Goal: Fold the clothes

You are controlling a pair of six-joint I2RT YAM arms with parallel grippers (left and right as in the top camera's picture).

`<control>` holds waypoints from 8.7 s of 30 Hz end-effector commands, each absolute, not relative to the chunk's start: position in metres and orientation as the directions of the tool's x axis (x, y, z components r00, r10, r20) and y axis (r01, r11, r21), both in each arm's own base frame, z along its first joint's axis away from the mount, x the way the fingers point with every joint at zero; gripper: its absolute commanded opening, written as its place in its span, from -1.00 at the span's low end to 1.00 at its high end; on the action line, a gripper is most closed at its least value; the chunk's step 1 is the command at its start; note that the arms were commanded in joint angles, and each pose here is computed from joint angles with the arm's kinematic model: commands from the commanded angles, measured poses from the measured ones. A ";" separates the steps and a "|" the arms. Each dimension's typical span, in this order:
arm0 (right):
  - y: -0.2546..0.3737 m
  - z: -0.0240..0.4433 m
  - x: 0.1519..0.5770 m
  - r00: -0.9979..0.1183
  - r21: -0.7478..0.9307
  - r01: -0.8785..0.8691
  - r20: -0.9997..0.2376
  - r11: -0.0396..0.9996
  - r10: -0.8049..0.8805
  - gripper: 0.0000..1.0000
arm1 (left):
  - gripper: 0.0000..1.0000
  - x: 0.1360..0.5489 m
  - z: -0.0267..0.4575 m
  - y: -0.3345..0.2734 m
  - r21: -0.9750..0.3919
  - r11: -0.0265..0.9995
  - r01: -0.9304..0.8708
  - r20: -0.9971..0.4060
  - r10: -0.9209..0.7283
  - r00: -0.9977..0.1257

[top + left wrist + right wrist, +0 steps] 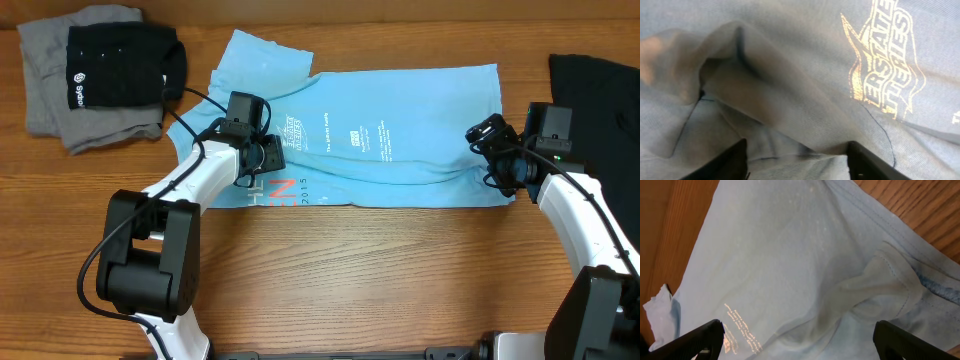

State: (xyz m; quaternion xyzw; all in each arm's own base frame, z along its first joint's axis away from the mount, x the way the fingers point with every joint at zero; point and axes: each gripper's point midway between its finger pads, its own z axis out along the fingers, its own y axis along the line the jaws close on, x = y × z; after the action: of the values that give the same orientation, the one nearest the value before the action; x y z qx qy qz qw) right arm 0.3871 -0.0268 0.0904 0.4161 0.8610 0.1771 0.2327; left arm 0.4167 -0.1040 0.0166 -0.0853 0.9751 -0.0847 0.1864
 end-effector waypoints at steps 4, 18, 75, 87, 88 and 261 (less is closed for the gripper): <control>-0.029 0.094 0.390 -0.543 0.489 0.632 -0.274 0.601 0.794 0.97 | -0.21 0.425 0.012 -0.098 -0.160 0.981 -0.109 -0.375 -0.162 -0.912; -0.033 0.092 0.388 -0.536 0.469 0.646 -0.283 0.602 0.795 0.89 | -0.69 0.455 0.037 -0.107 -0.183 0.981 -0.059 -0.474 -0.140 -0.869; -0.034 0.085 0.379 -0.558 0.432 0.654 -0.279 0.621 0.782 0.82 | 0.06 0.414 0.037 -0.071 -0.136 0.941 -0.311 -0.135 -0.328 -0.935; -0.036 0.085 0.380 -0.550 0.428 0.660 -0.284 0.617 0.785 0.82 | -0.05 0.428 0.028 -0.032 -0.151 0.932 -0.331 -0.159 -0.353 -0.922; -0.036 0.086 0.380 -0.547 0.431 0.660 -0.285 0.615 0.787 0.82 | -0.04 0.430 0.028 -0.033 -0.153 0.933 -0.326 -0.164 -0.349 -0.923; -0.041 0.076 0.363 -0.560 0.357 0.701 -0.260 0.617 0.786 0.83 | -0.89 0.486 0.017 -0.120 -0.340 0.926 -0.166 -0.124 -0.220 -0.968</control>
State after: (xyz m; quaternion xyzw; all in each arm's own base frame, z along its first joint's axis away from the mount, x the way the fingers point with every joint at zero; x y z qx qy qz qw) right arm 0.3619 -0.0406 0.0749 0.4277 0.8747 0.1114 0.1991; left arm 0.4857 -0.1262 0.0345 -0.0818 0.9768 -0.1731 0.0964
